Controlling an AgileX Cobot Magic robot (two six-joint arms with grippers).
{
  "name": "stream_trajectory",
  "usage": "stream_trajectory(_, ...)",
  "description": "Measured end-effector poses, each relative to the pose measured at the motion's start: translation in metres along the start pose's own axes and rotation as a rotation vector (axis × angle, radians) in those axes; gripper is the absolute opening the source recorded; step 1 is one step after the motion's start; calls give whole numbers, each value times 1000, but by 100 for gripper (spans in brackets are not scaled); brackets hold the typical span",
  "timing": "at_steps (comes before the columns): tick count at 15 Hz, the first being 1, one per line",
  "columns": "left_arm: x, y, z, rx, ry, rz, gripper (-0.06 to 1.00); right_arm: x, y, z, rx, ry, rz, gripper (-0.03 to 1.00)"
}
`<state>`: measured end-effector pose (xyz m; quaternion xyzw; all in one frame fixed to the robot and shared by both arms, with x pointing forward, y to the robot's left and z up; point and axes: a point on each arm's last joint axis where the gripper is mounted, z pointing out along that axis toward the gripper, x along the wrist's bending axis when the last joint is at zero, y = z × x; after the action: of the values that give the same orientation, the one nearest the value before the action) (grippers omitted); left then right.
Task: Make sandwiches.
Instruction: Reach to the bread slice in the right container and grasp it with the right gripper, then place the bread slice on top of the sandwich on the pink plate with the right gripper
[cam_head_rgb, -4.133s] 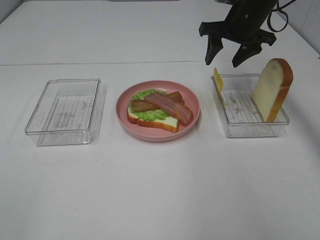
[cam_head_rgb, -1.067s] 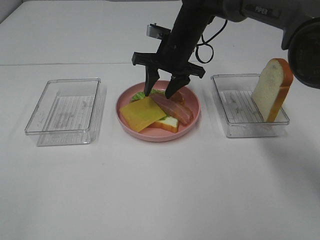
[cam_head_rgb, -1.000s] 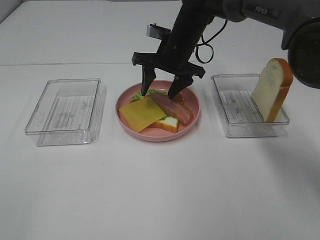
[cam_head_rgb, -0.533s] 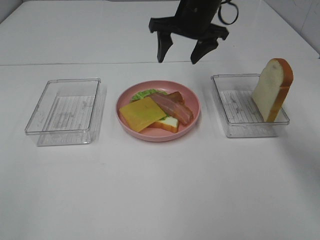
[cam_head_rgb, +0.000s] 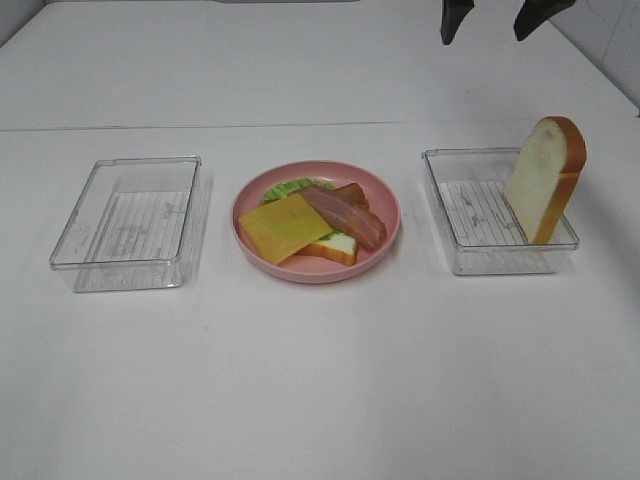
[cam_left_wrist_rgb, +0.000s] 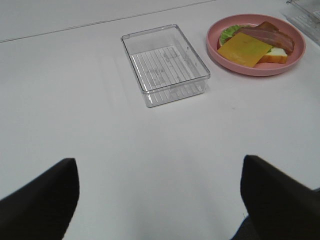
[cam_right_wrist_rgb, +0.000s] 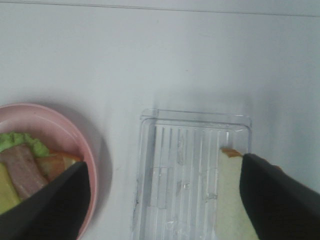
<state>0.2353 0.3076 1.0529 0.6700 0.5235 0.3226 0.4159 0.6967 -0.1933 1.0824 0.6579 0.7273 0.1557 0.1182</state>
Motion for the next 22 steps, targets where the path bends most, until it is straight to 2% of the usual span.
stream_trajectory(2, 0, 0, 0, 0, 0, 0, 83, -16, 2, 0, -2, -11, 33, 77)
stream_trajectory(3, 0, 0, 0, 0, 0, 0, 83, -44, 0, 5, 21, -2, 103, 77)
stream_trajectory(5, 0, 0, 0, 0, 0, 0, 83, -69, -8, 18, 79, 6, 170, 77)
stream_trajectory(10, 0, 0, 0, 0, 0, 0, 83, -81, -36, 53, 242, -16, 194, 77)
stream_trajectory(12, 0, 0, 0, 0, 0, 0, 83, -85, -41, 69, 286, -51, 182, 77)
stream_trajectory(16, 0, 0, 0, 0, 0, 0, 83, -86, -44, 84, 321, -56, 177, 74)
stream_trajectory(18, 0, 0, 0, 0, 0, 0, 83, -86, -45, 85, 323, -54, 169, 63)
stream_trajectory(19, 0, 0, 0, 0, 0, 0, 83, -86, -45, 87, 328, -52, 162, 53)
stream_trajectory(20, 0, 0, 0, 0, 0, 0, 83, -86, -45, 88, 330, -49, 159, 40)
stream_trajectory(21, 0, 0, 0, 0, 0, 0, 83, -85, -45, 88, 330, -44, 160, 20)
stream_trajectory(22, 0, 0, 0, 0, 0, 0, 83, -85, -45, 88, 330, -44, 160, 19)
